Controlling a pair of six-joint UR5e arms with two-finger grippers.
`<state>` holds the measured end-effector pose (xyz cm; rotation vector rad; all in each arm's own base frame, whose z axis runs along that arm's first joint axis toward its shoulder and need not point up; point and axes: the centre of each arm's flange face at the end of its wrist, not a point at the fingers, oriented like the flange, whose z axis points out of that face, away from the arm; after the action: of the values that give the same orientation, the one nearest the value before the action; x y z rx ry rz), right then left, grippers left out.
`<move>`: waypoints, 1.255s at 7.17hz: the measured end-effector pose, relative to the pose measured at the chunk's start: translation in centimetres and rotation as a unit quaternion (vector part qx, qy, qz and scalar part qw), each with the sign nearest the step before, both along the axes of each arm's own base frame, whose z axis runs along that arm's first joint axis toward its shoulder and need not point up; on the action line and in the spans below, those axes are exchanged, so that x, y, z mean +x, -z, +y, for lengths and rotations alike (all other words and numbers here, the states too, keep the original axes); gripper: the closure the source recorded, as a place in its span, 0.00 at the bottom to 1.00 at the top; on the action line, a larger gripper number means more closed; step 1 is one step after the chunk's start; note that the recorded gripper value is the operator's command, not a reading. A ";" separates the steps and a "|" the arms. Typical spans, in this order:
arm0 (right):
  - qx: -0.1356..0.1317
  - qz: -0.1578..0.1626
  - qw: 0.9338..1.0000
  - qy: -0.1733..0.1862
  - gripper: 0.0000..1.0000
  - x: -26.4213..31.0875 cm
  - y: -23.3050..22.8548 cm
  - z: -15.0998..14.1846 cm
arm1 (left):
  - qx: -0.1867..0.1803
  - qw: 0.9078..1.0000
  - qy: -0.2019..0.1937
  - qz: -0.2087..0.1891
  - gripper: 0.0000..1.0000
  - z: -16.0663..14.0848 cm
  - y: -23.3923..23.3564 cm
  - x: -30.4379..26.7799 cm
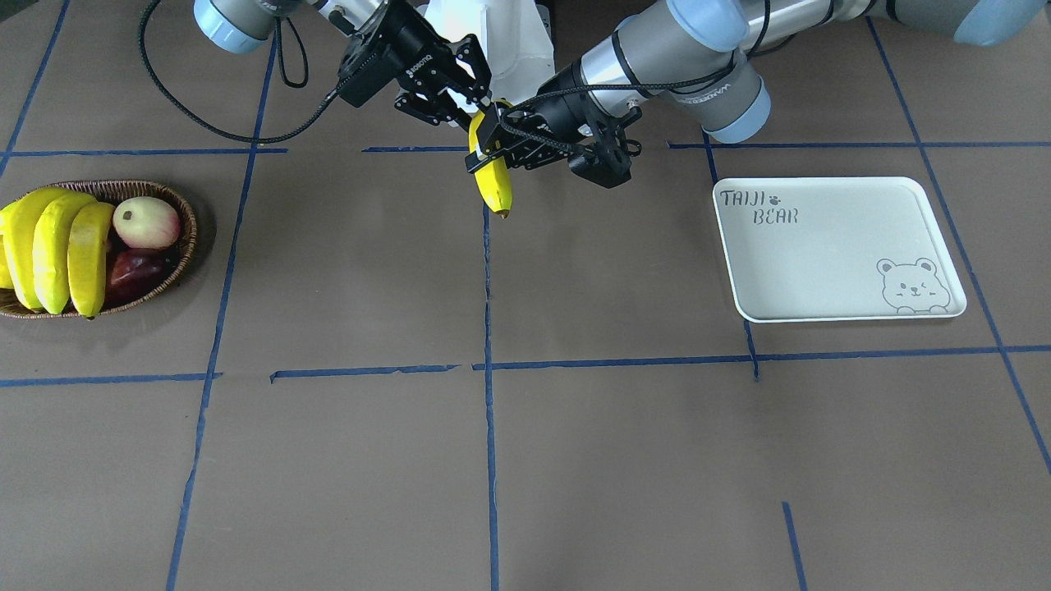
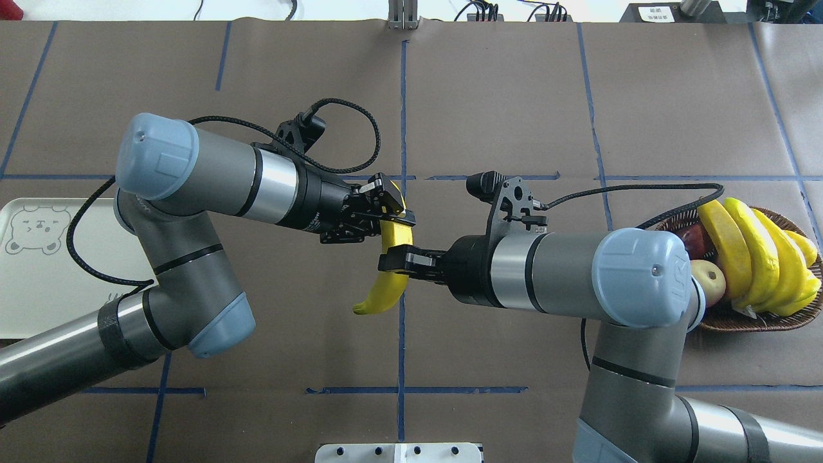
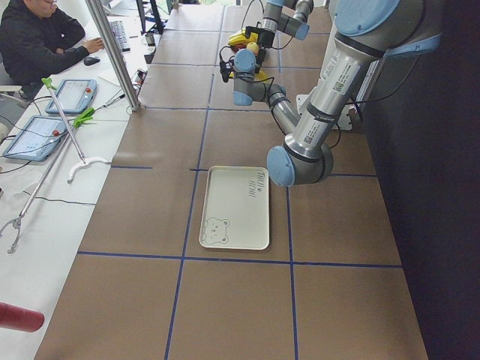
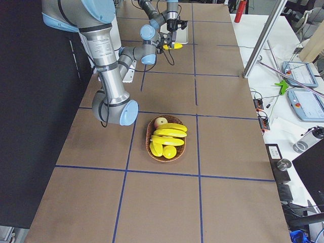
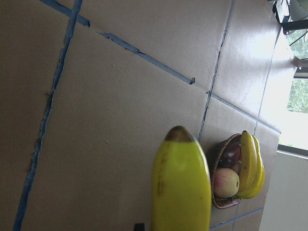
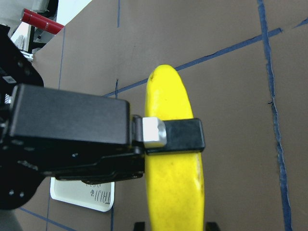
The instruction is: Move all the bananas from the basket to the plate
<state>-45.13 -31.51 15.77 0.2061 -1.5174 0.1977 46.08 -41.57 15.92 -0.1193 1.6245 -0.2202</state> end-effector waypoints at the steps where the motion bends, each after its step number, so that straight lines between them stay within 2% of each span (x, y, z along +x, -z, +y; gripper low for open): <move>1: 0.000 -0.001 1.000 0.000 0.00 0.1 0.1 0.0 | 0.001 1.000 0.000 -0.001 1.00 -0.1 -0.1 0.0; 3: 0.000 -0.002 1.000 0.000 0.00 0.4 0.1 0.0 | -0.001 1.000 0.009 -0.009 1.00 -1.0 -0.8 -0.3; 5: -0.001 -0.002 1.000 0.007 0.00 2.2 0.1 -0.1 | -0.030 0.997 0.041 -0.050 1.00 -4.8 -5.3 -2.2; 6: -0.007 0.010 1.000 0.006 0.00 3.8 -0.5 -0.5 | -0.052 0.993 0.066 -0.085 1.00 -6.9 -9.2 -4.7; 7: -0.018 0.032 0.999 -0.003 0.00 5.6 -1.0 -1.1 | -0.055 0.985 0.090 -0.133 1.00 -8.8 -15.0 -8.4; 8: -0.028 0.064 0.997 -0.014 0.00 6.9 -1.5 -1.9 | -0.036 0.975 0.101 -0.192 1.00 -9.0 -22.1 -12.1; 9: -0.028 0.109 0.993 -0.021 0.00 7.6 -2.2 -2.8 | -0.013 0.962 0.099 -0.253 1.00 -7.9 -29.7 -16.2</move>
<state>-37.52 -34.27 17.96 0.2073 -1.2890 0.2424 29.88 -49.52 45.58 0.0768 1.1221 -0.3928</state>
